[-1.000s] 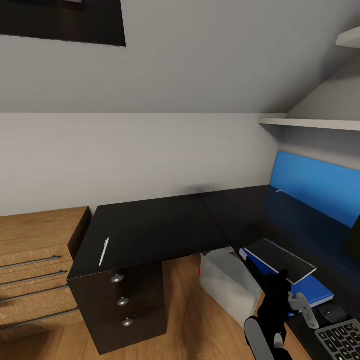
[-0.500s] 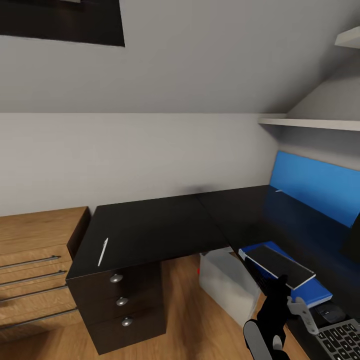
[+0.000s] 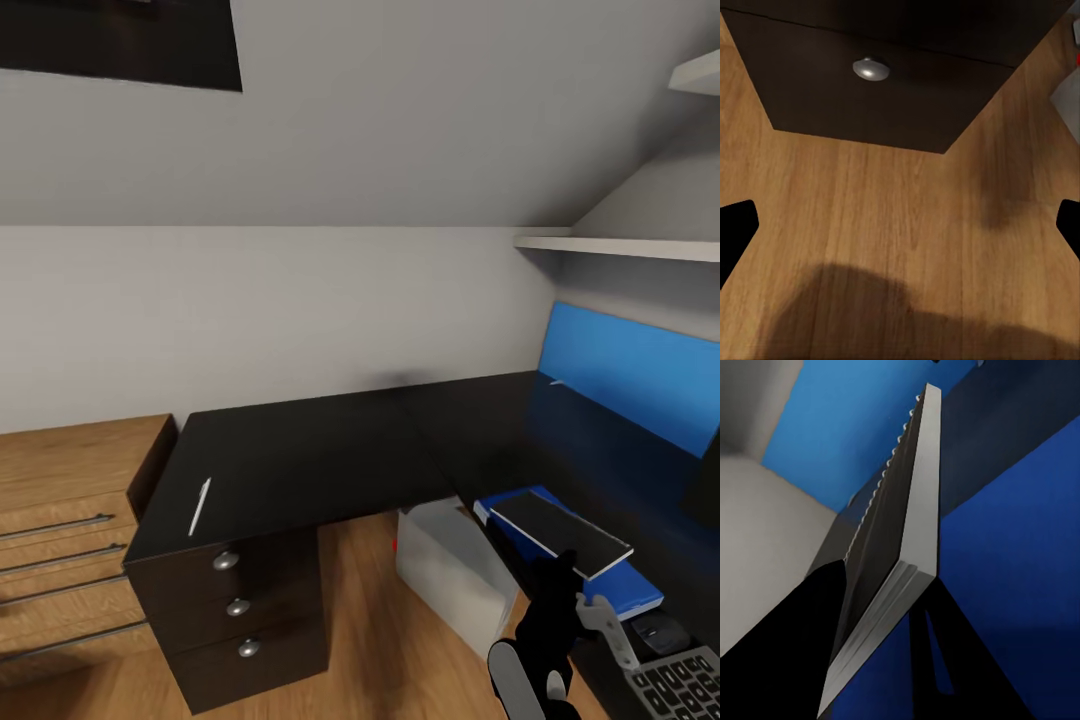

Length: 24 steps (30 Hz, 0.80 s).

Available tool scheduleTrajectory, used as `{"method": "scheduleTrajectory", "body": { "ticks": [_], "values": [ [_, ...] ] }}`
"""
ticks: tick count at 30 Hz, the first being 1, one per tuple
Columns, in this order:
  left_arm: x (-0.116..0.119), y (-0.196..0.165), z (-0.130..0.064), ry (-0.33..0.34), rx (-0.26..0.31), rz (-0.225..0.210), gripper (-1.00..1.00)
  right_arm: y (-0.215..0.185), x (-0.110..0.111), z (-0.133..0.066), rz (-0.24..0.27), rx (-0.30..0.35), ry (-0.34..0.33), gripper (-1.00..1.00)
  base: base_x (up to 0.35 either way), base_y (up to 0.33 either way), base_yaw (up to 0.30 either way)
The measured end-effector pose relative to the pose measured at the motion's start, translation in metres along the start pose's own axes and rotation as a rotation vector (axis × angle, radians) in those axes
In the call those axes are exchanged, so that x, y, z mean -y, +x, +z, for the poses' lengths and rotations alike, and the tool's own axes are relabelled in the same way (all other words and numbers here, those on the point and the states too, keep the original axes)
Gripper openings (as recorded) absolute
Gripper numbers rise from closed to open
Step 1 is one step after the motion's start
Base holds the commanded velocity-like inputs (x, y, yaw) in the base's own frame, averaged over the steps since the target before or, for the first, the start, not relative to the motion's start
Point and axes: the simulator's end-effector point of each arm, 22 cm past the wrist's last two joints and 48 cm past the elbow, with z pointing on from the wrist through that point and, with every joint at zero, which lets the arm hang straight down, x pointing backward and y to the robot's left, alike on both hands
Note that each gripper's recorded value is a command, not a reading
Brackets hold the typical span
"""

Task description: In the bedroom, organize the workspace by keeping the computer under the desk, ensuring the monitor is on the desk, placing the keyboard on the desk next to the monitor, placing the mouse on the desk next to the keyboard, moving the folder from the swivel chair onto the desk next to the mouse, stacking the notebook on top of the folder with the pen on top of the notebook, and positioning the swivel chair next to the desk.

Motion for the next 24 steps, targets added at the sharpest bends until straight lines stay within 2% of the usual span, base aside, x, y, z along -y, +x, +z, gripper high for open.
{"method": "scheduleTrajectory", "body": {
  "ticks": [12,13,24],
  "values": [
    [-0.0007,0.0000,0.0002,-0.002,-0.001,0.000,1.00,-0.0011,0.0005,0.0007,0.002,0.003,0.003,-1.00,0.013,-0.003,0.000],
    [-0.0007,0.0000,0.0002,-0.002,-0.001,0.000,1.00,-0.0011,0.0008,0.0007,0.002,0.003,0.004,1.00,0.000,0.000,0.000],
    [-0.0003,0.0002,0.0001,-0.001,-0.001,-0.001,1.00,-0.0028,0.0025,0.0016,0.000,0.006,0.013,1.00,0.000,-0.013,0.000]
  ]
}}
